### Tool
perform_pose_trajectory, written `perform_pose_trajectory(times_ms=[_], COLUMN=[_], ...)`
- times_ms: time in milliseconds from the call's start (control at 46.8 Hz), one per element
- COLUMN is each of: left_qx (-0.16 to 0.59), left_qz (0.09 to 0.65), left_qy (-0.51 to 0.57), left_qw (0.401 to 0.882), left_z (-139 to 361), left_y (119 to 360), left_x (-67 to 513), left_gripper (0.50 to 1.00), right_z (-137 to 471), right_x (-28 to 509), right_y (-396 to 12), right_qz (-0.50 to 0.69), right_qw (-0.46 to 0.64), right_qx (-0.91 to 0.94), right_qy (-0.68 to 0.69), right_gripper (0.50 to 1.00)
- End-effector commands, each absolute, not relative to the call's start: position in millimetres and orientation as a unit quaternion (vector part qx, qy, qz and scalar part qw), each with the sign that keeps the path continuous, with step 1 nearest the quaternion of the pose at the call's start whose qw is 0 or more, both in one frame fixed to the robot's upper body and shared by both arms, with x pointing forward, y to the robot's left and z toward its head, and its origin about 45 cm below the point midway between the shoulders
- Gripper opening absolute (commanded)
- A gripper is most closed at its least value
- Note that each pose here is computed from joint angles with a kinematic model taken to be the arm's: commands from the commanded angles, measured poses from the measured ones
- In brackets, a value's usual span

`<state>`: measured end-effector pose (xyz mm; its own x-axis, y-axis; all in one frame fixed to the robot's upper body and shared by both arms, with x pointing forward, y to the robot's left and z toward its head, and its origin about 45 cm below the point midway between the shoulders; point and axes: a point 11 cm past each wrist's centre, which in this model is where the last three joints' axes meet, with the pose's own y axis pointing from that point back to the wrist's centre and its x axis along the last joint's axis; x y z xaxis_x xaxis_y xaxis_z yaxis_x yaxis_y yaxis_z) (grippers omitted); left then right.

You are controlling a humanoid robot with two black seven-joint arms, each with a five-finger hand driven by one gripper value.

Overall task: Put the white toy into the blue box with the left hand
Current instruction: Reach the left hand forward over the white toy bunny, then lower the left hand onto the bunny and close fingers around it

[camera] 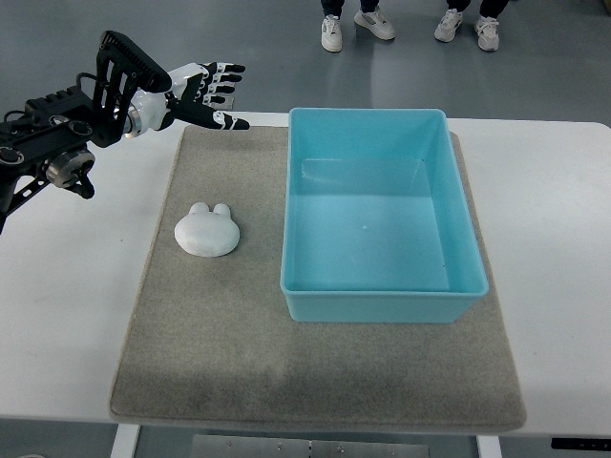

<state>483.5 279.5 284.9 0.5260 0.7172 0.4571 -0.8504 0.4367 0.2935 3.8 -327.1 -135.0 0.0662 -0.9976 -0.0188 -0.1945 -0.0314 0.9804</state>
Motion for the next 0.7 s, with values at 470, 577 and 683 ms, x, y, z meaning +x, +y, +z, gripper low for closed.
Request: perform_pose_trajectory(times_ms=[470,577,683], left_qx=[0.402,0.410,0.413], left_qz=[0.232,0.212,0.195], left_qy=[-0.187,-0.205,-0.209], left_qw=[0.866,0.863,0.865], left_z=[282,284,286], left_y=[280,275,270], left_x=[431,428,426], left_gripper=[0.966,0.966,0.964], right_z=[-135,-135,-135], right_x=[3,3,3], right_y=[-327,-327,-327], right_qz=[-0.439,-0.439,-0.439], right_qw=[0.458,0.458,0.459], right_qx=[0.568,0.568,0.568], right_qy=[-0.524,-0.524,-0.524], right_gripper=[0.936,0.936,0.936])
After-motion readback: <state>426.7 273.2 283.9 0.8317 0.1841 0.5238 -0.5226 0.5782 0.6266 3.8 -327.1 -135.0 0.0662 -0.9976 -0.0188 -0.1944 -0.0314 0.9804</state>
